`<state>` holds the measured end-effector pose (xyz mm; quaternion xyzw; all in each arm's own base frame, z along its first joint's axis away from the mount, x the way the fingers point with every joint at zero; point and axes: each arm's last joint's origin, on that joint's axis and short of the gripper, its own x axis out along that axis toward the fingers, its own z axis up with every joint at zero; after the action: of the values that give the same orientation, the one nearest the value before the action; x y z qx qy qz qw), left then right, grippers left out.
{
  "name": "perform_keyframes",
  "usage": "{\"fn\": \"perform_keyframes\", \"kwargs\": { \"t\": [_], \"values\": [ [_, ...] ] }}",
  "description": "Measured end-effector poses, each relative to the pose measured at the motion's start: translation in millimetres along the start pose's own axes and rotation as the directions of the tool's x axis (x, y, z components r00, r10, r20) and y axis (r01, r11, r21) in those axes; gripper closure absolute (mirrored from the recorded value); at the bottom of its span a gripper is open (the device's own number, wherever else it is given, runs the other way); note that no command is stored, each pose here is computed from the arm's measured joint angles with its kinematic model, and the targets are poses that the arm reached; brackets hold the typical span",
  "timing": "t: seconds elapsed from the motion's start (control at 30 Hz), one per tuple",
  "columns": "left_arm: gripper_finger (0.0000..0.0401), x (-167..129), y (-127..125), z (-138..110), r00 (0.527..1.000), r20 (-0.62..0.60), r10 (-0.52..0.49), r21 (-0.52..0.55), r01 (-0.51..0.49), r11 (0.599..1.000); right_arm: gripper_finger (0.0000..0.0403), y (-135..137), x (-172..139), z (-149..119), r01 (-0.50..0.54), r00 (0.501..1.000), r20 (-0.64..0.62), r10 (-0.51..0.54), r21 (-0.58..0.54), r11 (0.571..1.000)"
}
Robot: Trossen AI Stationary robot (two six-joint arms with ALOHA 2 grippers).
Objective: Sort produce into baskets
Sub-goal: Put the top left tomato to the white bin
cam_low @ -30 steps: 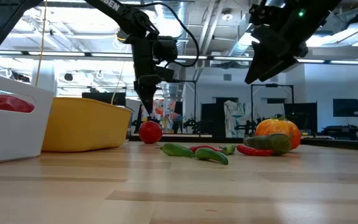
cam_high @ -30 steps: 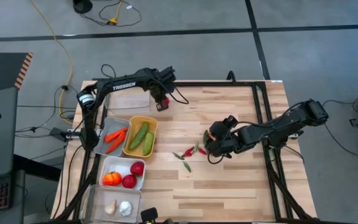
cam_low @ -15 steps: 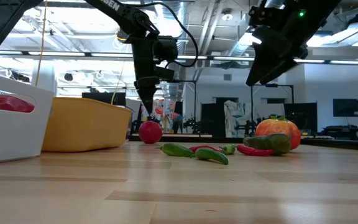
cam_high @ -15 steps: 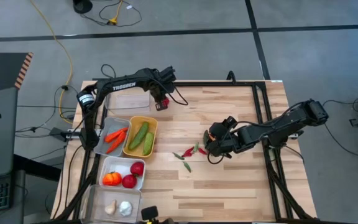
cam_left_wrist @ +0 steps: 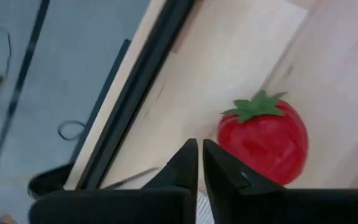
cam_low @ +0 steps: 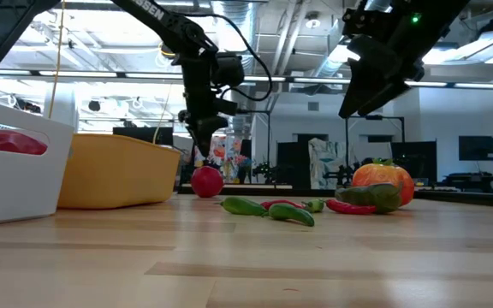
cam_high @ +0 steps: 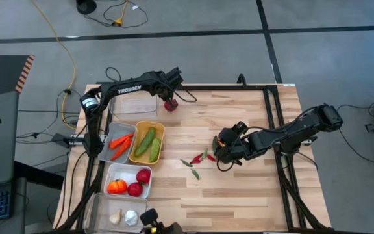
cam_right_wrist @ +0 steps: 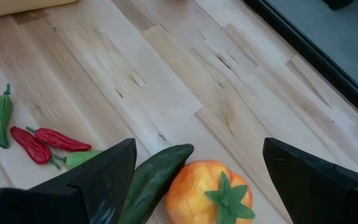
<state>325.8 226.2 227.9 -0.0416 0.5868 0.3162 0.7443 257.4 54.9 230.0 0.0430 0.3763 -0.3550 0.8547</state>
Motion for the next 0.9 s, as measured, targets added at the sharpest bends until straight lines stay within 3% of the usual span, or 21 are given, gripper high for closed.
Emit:
{"fn": "perform_keyframes", "kwargs": {
  "t": [0.23, 0.4, 0.57, 0.7, 0.9],
  "values": [
    [0.0399, 1, -1, 0, 1.0, 0.001, -0.023, -0.1, 0.023, 0.995, 0.0027, 0, 0, 0, 0.0, 1.0, 0.0, 0.0, 0.0, 1.0],
    [0.04, 26, -10, 1, 0.998, -0.065, -0.02, -0.047, 0.017, 0.999, 0.0027, 0, 0, 0, -0.003, 1.0, -0.001, 0.003, 0.002, 1.0],
    [0.04, 30, -21, 13, 0.996, -0.058, 0.069, 0.077, -0.064, 0.995, 0.0027, 1, 0, 0, -0.028, 0.999, -0.022, 0.028, 0.003, 1.0],
    [0.04, 29, -28, 13, 0.997, -0.07, 0.011, 0.153, 0.0, 0.988, 0.0027, 1, 0, -1, -0.034, 0.999, -0.029, 0.034, 0.003, 0.999],
    [0.0401, 26, -31, 2, 0.981, -0.173, -0.09, 0.171, 0.119, 0.978, 0.0027, 1, 0, -1, -0.035, 0.999, -0.029, 0.035, 0.003, 0.999]
  ]
}}
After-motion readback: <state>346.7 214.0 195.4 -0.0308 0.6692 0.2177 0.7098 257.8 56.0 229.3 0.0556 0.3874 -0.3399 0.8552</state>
